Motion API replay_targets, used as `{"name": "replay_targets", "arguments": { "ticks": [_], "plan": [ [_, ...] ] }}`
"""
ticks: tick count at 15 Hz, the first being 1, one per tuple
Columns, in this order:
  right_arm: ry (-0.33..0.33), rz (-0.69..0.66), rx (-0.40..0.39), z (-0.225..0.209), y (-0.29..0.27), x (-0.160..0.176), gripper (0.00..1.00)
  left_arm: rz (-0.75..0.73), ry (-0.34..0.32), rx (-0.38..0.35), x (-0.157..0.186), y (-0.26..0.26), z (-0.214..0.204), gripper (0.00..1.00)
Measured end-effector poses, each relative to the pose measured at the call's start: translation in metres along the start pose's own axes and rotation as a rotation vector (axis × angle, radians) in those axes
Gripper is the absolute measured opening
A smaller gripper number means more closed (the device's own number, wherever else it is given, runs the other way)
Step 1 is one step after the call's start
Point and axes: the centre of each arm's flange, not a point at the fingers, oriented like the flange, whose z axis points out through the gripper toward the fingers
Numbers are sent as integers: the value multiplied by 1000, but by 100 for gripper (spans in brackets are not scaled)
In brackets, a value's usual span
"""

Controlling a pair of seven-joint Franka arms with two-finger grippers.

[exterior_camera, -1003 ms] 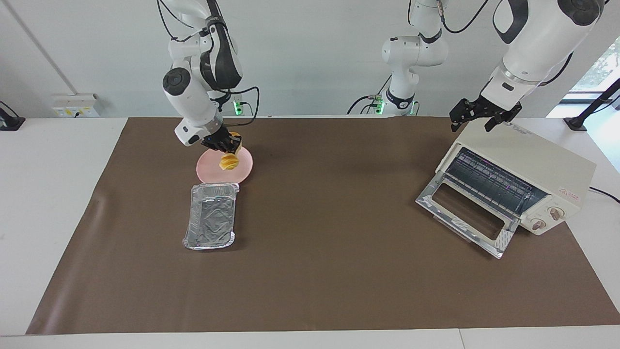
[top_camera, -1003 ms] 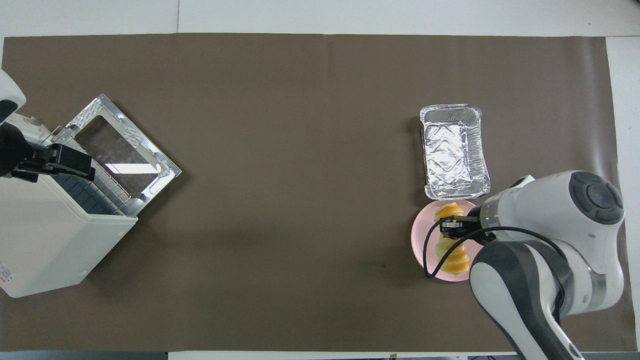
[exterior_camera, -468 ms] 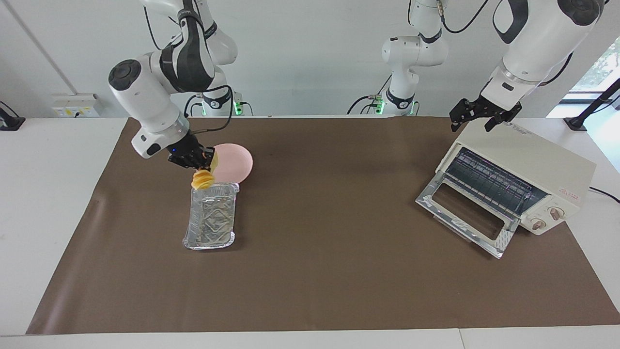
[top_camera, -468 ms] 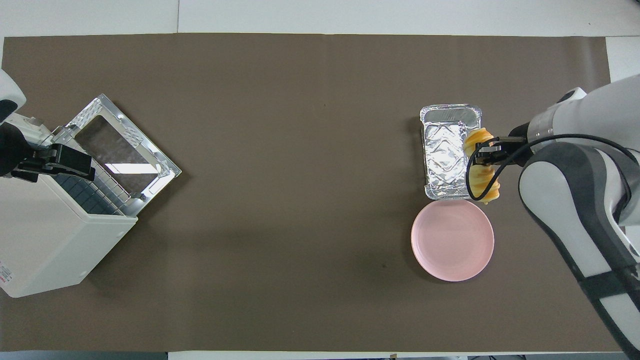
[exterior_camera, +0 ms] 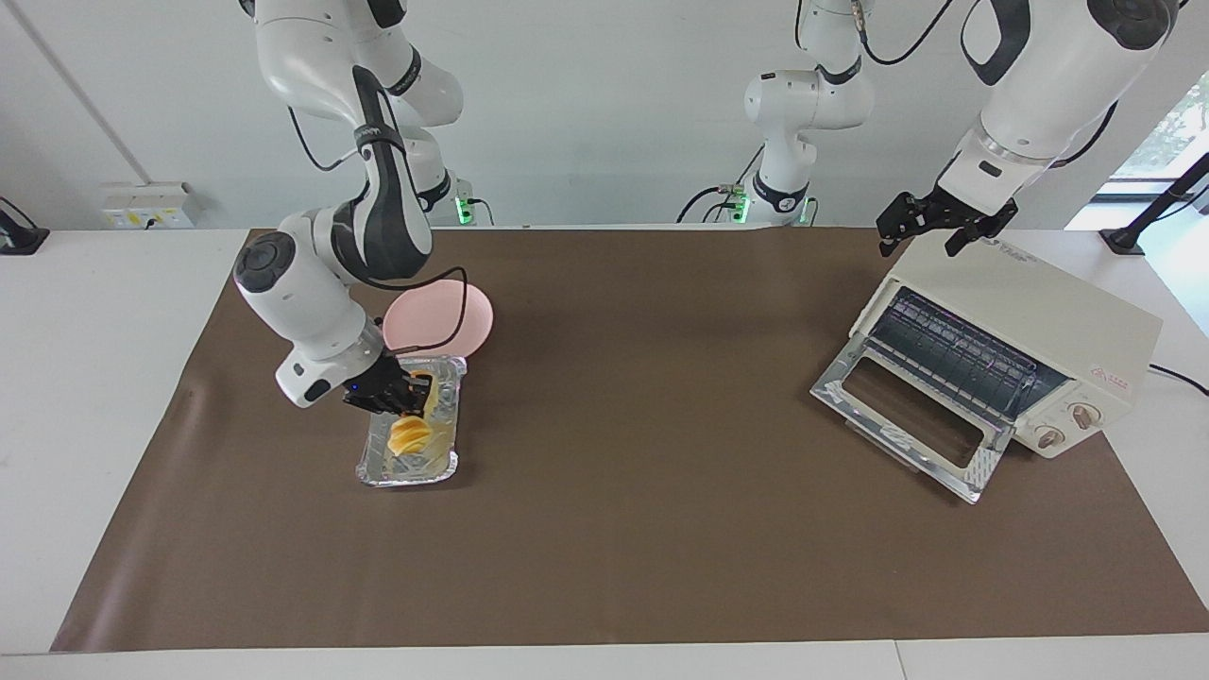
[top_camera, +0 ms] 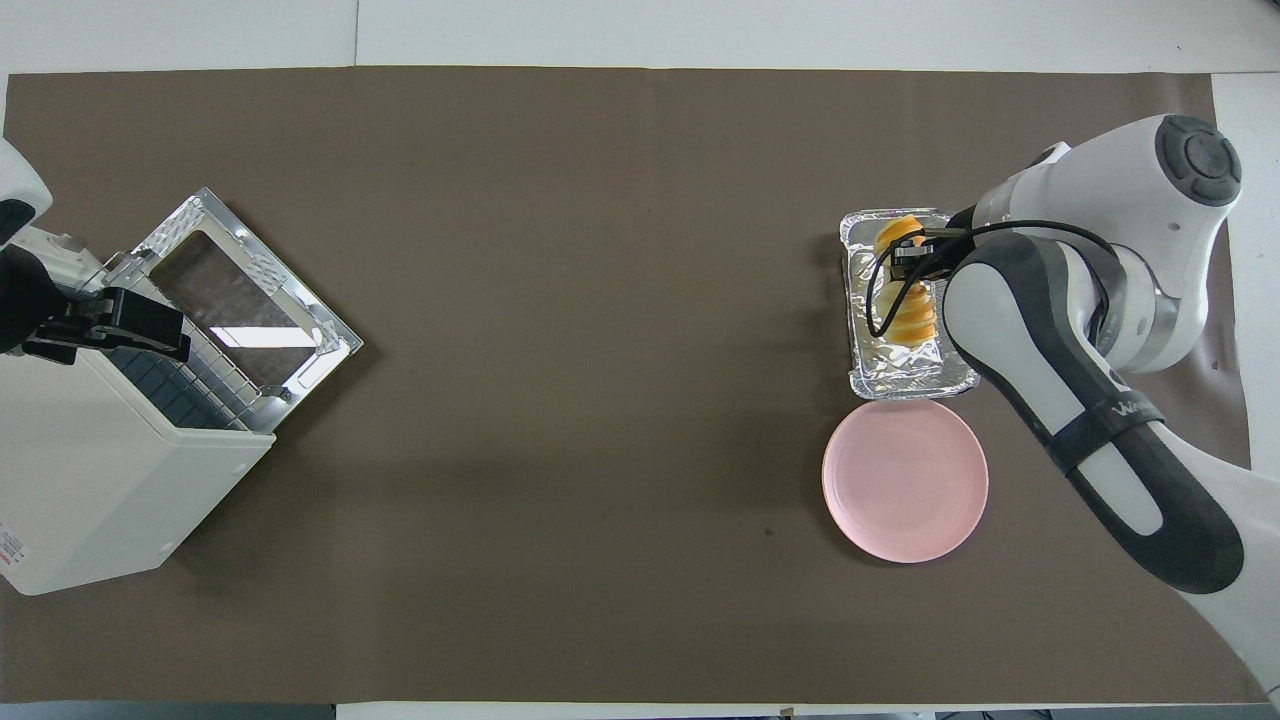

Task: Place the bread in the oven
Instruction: 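Lift the bread rolls and lower them into the foil tray, then release, then grasp the foil tray with the right gripper and slide it toward the left arm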

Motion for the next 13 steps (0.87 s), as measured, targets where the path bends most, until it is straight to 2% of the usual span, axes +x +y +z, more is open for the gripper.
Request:
{"name": "replay_targets", "arguments": {
  "ticks": [3,7,8,10,13],
  "plan": [
    [-35,-8,-11,21,-1,-4,12,0,0,0,0,0,0,100],
    [-41,-8,-17,27,1,-7,12,0,0,0,0,0,0,100],
    [-33,-7,-18,31,2,-8,18,0,0,0,0,0,0,100],
    [-31,-5,-21,41,4,-13,36,0,0,0,0,0,0,100],
    [-31,-16,-35,41,5,-14,69,0,0,0,0,0,0,100]
  ]
}}
